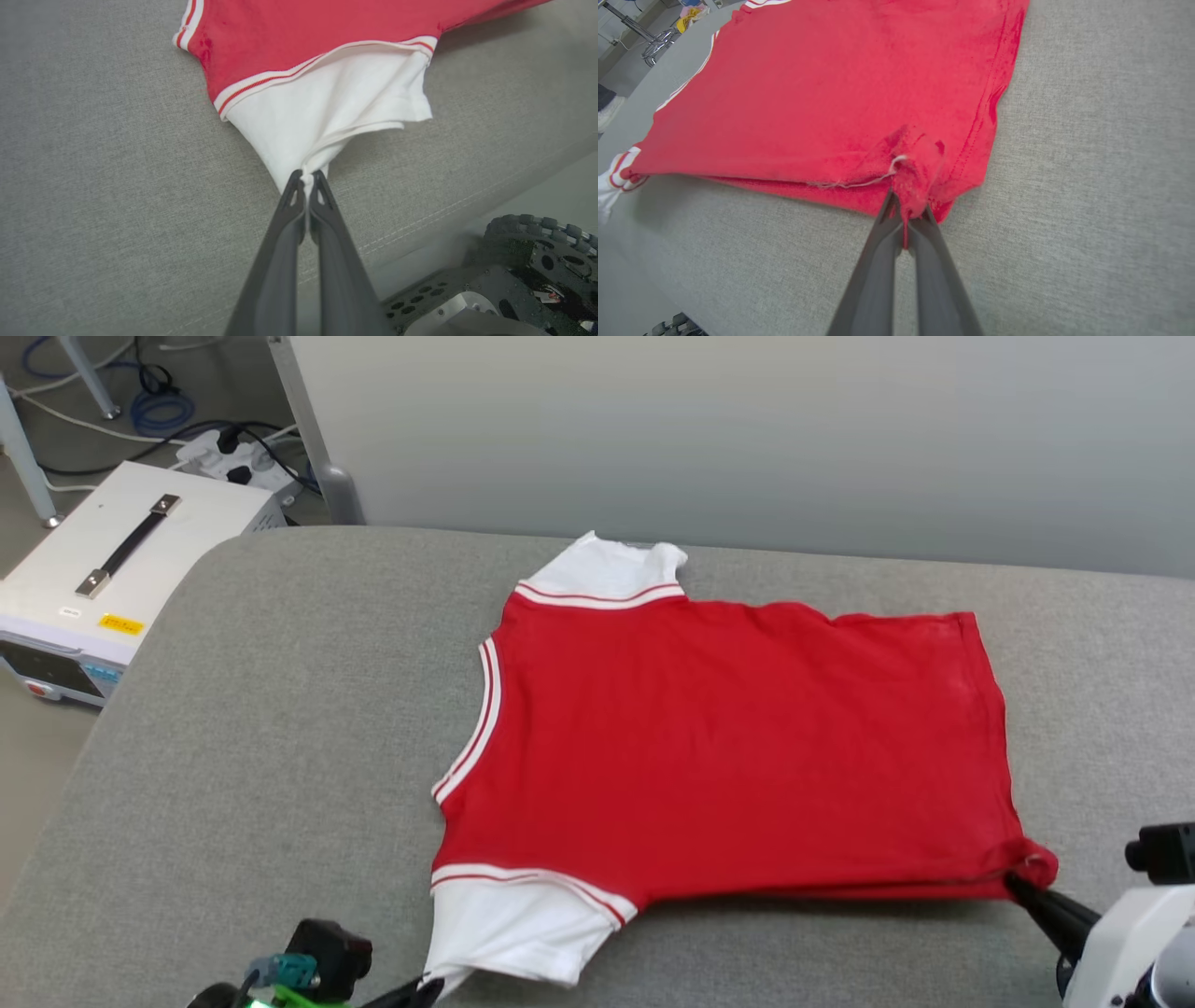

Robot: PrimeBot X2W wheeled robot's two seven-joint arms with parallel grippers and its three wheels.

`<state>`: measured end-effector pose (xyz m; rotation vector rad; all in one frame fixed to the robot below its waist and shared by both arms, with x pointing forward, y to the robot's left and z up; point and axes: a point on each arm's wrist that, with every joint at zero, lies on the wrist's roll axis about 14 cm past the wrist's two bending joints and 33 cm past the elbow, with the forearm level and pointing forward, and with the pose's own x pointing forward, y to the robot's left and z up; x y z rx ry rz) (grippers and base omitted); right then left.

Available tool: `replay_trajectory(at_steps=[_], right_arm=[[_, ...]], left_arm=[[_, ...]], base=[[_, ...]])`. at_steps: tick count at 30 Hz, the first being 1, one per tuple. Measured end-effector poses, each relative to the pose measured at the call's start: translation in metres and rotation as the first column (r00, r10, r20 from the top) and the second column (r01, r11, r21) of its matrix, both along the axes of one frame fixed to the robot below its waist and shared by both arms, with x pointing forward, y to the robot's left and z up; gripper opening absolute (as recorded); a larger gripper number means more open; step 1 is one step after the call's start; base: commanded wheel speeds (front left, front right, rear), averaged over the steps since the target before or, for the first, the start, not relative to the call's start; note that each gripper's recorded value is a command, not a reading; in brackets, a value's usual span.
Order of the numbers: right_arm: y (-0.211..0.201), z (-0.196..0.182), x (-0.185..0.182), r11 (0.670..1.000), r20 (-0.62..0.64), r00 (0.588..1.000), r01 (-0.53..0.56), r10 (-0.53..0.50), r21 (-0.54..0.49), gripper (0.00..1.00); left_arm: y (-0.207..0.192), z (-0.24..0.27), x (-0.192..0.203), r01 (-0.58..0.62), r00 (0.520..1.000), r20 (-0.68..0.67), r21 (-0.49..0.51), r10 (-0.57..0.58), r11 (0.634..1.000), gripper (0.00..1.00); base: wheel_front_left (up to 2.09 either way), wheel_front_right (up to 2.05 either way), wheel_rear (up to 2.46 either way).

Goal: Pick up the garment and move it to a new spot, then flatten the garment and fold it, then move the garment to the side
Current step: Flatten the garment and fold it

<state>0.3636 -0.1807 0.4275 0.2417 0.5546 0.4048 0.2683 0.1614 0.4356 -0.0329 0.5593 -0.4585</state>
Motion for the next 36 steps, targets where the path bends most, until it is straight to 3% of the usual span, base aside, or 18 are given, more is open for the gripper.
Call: replay_trajectory(at_steps=[6,12,21,36], right_arm=[[0.005,-0.002,-0.027,0.999,-0.041,0.999,-0.009,0.011,0.042,0.0],[-0.004,0.017,-0.02,0.997,0.016,1.0,0.025,-0.026,0.069,0.0],[0.0,0.034,-0.001,0.996,0.062,0.997,0.032,-0.037,0.081,0.0],[0.013,0.009,0.039,0.999,-0.025,0.999,0.037,-0.036,0.012,0.0]], left_arm=[[-0.003,0.003,-0.017,0.015,1.0,-0.025,-0.012,-0.016,1.0,0.0],[-0.004,0.017,-0.004,0.016,0.999,0.038,-0.019,-0.015,1.0,0.0],[-0.002,0.06,0.06,0.025,0.978,0.205,0.009,-0.026,1.0,0.0],[0.006,0.034,0.153,0.053,0.991,0.114,0.123,-0.068,0.991,0.0]], base=[[0.0,0.0,0.0],[0.0,0.0,0.0],[0.0,0.0,0.0],[0.0,0.0,0.0]])
